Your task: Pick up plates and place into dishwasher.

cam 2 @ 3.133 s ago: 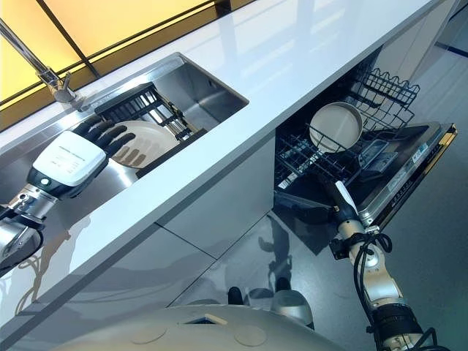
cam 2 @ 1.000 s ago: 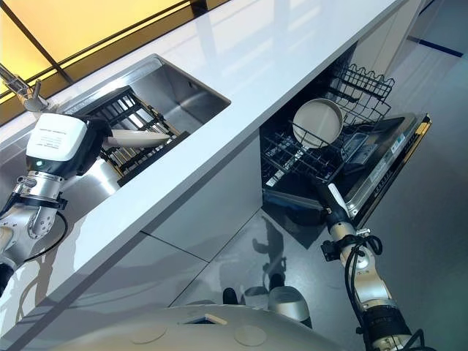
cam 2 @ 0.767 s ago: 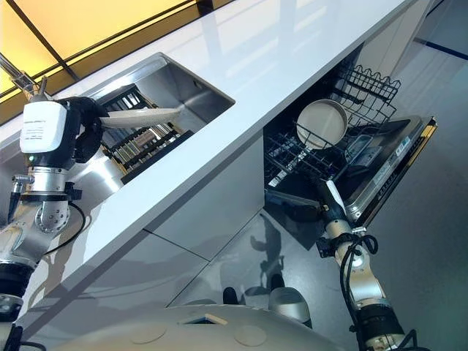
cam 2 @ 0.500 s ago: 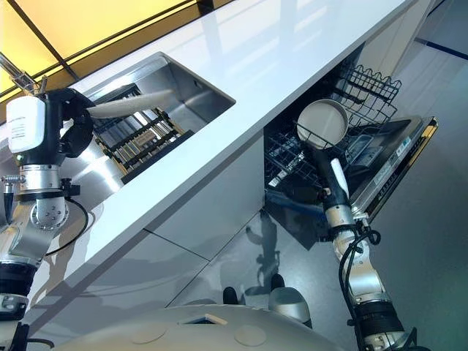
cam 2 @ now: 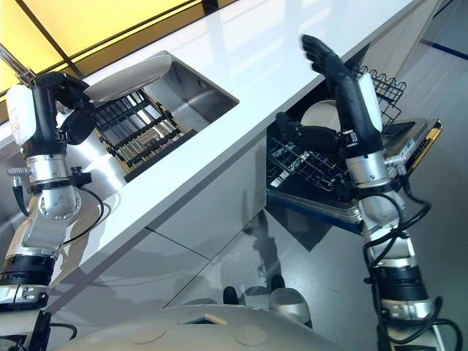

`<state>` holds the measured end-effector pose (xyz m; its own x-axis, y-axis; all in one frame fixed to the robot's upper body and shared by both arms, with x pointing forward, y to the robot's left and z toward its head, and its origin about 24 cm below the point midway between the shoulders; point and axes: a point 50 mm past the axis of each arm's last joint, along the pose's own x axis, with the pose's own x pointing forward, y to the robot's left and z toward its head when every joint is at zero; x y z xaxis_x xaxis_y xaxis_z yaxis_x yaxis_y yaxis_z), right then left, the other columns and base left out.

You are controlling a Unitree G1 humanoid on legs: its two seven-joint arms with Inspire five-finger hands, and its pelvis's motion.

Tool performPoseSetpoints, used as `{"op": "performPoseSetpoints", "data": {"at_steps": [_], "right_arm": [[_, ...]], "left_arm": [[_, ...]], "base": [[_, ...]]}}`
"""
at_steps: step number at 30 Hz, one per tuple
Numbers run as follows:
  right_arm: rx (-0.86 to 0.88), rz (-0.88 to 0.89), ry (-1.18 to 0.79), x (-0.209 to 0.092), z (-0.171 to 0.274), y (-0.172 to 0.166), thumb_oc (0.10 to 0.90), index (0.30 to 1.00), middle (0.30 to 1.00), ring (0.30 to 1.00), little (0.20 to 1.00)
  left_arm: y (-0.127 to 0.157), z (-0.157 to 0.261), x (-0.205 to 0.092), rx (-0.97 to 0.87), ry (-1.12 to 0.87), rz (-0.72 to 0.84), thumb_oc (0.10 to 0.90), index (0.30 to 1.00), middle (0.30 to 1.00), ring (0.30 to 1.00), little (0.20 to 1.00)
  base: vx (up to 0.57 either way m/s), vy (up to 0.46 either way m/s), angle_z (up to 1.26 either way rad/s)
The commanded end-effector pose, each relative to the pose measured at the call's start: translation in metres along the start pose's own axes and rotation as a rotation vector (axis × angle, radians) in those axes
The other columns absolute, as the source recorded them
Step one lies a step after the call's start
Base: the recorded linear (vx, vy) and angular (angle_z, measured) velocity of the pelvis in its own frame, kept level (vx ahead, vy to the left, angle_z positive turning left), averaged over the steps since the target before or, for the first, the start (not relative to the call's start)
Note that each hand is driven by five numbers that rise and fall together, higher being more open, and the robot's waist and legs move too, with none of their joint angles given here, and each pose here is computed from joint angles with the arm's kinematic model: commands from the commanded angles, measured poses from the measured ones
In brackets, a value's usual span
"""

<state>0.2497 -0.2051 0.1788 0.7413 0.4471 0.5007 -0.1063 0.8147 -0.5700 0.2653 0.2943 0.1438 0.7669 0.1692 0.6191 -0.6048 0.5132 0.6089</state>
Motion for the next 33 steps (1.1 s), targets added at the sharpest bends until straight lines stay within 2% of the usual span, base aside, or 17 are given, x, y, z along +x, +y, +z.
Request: {"op": "performPoseSetpoints", "data": {"at_steps": [1,9,13,21,26,31,33], "right_arm": [[0.013,0.085,-0.262,0.037,0.045,-0.018,0.8,0.9,0.9,0.9,0.9],[-0.133,0.254,-0.251,0.065,0.051,-0.013,0.8,0.9,0.9,0.9,0.9],[-0.211,0.183,-0.266,0.078,0.054,-0.019,0.8,0.9,0.9,0.9,0.9],[-0.268,0.004,-0.263,0.079,0.053,-0.031,0.8,0.9,0.9,0.9,0.9],[-0.346,-0.204,-0.024,0.069,0.019,-0.047,0.8,0.9,0.9,0.9,0.9],[-0.341,-0.119,0.227,0.051,-0.016,-0.049,0.8,0.9,0.9,0.9,0.9],[-0.349,-0.115,0.243,0.046,-0.022,-0.051,0.8,0.9,0.9,0.9,0.9]], "left_arm": [[0.044,0.06,0.062,-0.138,-0.317,0.203,0.1,0.3,0.3,0.3,0.2],[0.03,0.099,0.07,-0.209,-0.487,0.064,0.1,0.3,0.3,0.3,0.2],[0.02,0.113,0.07,-0.214,-0.557,-0.004,0.1,0.3,0.3,0.3,0.2],[0.01,0.122,0.064,-0.195,-0.601,-0.069,0.1,0.3,0.3,0.3,0.2],[0.009,0.118,0.062,-0.178,-0.599,-0.067,0.1,0.3,0.3,0.3,0.2],[0.015,0.113,0.059,-0.167,-0.587,-0.047,0.1,0.3,0.3,0.3,0.2],[0.016,0.112,0.059,-0.167,-0.583,-0.041,0.1,0.3,0.3,0.3,0.2]], "base": [[0.01,-0.071,0.07],[0.02,-0.055,0.05],[0.01,-0.024,0.01],[0.0,-0.01,0.02],[0.0,0.0,0.0],[-0.01,0.003,0.01],[0.0,0.0,0.0]]}}
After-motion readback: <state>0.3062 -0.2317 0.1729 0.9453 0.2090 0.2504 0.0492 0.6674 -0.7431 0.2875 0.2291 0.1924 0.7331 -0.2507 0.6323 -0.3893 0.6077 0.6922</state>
